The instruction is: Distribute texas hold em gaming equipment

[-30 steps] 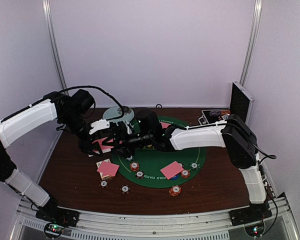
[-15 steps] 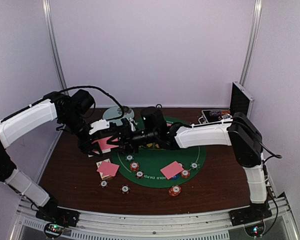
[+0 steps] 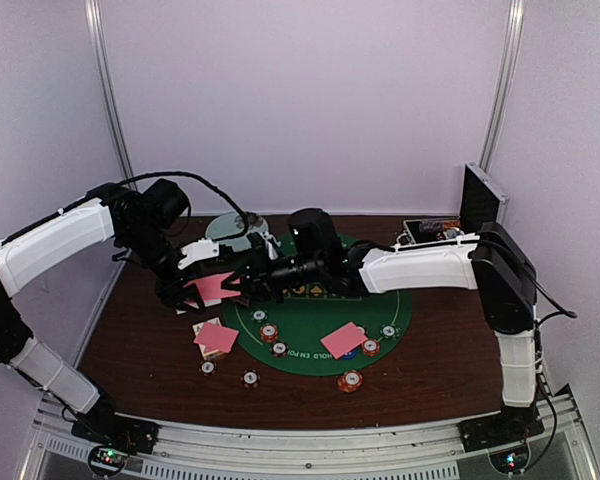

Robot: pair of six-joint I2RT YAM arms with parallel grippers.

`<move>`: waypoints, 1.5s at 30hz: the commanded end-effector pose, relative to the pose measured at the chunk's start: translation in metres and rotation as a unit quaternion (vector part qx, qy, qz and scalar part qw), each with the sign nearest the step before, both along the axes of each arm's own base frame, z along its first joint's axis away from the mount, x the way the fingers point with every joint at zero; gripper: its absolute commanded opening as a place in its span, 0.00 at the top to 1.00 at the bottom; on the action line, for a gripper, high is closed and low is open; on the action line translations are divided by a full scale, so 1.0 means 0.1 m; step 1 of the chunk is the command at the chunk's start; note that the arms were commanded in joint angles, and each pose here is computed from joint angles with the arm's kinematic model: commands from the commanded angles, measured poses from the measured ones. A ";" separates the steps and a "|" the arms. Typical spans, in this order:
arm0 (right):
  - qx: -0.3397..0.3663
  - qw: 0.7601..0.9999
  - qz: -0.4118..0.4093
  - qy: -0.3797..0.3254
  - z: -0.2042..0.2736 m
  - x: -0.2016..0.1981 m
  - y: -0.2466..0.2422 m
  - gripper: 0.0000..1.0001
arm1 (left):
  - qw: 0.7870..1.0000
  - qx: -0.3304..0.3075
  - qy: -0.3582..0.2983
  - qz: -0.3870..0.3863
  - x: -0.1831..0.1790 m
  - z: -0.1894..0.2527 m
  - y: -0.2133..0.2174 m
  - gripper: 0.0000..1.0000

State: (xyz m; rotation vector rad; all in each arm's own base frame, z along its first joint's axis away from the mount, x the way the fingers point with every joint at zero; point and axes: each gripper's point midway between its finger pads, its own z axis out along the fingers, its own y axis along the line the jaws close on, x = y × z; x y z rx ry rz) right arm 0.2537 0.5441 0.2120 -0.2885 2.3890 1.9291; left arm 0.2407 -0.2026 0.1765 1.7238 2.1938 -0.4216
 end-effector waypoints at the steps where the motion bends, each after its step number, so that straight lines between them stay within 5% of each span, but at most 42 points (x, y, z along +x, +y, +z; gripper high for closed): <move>1: -0.006 1.000 -0.003 -0.006 0.10 0.02 -0.14 0.90 | 1.000 -0.018 -0.023 -0.005 0.02 0.16 -0.02 1.00; 7: -0.012 1.000 -0.006 -0.010 0.15 0.06 -0.25 1.00 | 1.000 -0.017 -0.024 -0.006 0.02 0.15 -0.02 1.00; 22: -0.032 0.998 -0.052 -0.020 0.13 0.65 -0.74 1.00 | 1.000 -0.012 -0.023 -0.007 0.01 0.15 0.00 1.00; 45: -0.138 0.985 -0.104 -0.012 -1.28 1.84 -0.27 1.00 | 1.000 -0.011 -0.019 -0.009 -0.01 0.14 0.01 1.00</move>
